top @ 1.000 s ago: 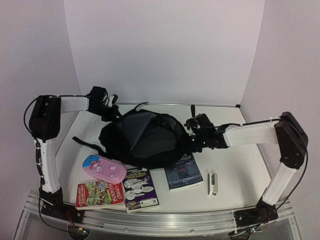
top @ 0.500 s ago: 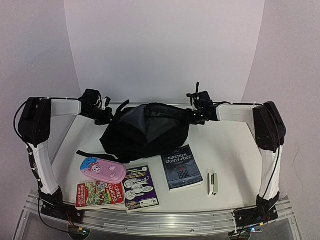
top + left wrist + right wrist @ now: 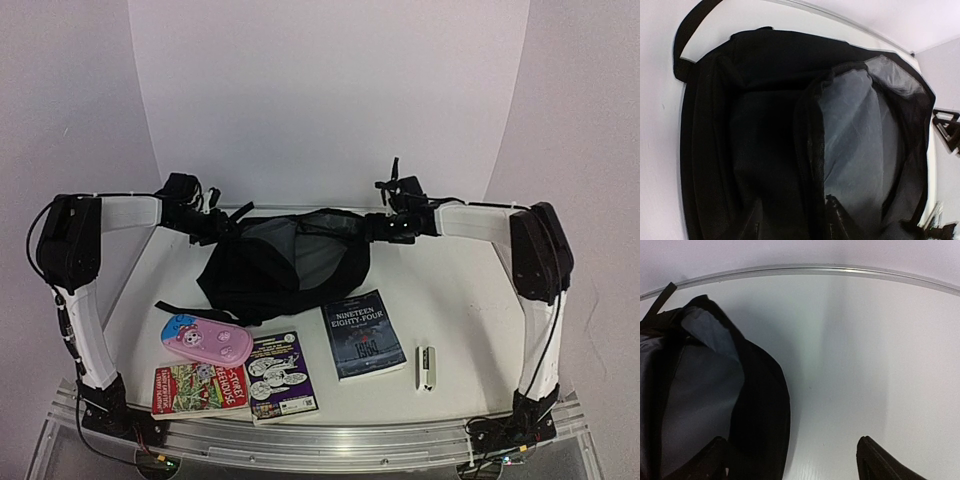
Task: Pack the student bag
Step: Unzip the student bag at the center of the board, then pick up the book from the center of the board.
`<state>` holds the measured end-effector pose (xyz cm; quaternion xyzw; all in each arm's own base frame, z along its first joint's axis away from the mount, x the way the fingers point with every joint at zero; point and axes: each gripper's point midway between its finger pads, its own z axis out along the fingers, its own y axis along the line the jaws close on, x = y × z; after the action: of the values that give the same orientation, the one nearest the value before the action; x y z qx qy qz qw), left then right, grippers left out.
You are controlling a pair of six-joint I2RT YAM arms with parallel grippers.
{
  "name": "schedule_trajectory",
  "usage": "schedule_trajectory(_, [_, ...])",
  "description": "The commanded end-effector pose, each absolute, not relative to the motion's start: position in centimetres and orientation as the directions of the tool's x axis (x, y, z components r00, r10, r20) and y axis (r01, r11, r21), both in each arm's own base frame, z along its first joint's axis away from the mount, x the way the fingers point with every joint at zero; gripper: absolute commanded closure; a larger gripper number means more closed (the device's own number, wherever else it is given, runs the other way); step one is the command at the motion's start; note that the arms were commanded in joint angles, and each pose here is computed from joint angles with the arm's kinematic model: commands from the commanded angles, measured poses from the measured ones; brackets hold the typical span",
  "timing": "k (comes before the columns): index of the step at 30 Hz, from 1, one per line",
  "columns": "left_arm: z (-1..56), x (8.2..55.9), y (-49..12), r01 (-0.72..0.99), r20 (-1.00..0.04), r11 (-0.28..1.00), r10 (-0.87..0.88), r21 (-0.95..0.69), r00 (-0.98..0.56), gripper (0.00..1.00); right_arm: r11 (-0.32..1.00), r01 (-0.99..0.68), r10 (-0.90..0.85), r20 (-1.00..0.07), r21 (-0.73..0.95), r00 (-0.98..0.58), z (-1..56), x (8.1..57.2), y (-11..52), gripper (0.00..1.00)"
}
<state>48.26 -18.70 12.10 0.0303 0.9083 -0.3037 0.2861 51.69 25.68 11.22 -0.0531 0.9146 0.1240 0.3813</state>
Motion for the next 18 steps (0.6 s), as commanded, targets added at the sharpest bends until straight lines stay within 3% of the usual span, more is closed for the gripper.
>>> schedule_trajectory(1, [17.2, 48.2, -17.9, 0.262, -0.631, 0.817, -0.151, -0.513, -0.761, 0.35, 0.936, -0.240, 0.023, -0.729, 0.255, -0.684, 17.1, 47.2, 24.7, 0.08])
schedule_trajectory(4, [20.1, 46.4, -16.8, 0.242, -0.666, 0.829, -0.194, -0.504, -0.721, 0.15, 0.922, -0.234, 0.028, -0.658, 0.307, -0.753, 14.6, 43.0, 23.8, 0.06])
schedule_trajectory(6, [20.6, 44.5, -16.3, 0.199, -0.663, 0.844, -0.222, -0.497, -0.715, 0.12, 0.909, -0.231, 0.032, -0.609, 0.347, -0.792, 13.3, 40.4, 23.4, 0.06])
schedule_trajectory(10, [20.9, 39.4, -19.1, 0.160, -0.638, 0.846, -0.245, -0.508, -0.730, 0.11, 0.895, -0.191, 0.027, -0.476, 0.403, -0.879, 8.7, 35.4, 22.3, 0.09])
schedule_trajectory(18, [18.9, 28.9, -28.7, 0.151, -0.500, 0.731, -0.286, -0.666, -0.817, 0.14, 0.855, -0.189, -0.015, -0.340, 0.484, -0.940, 4.9, 30.4, 22.4, 0.20])
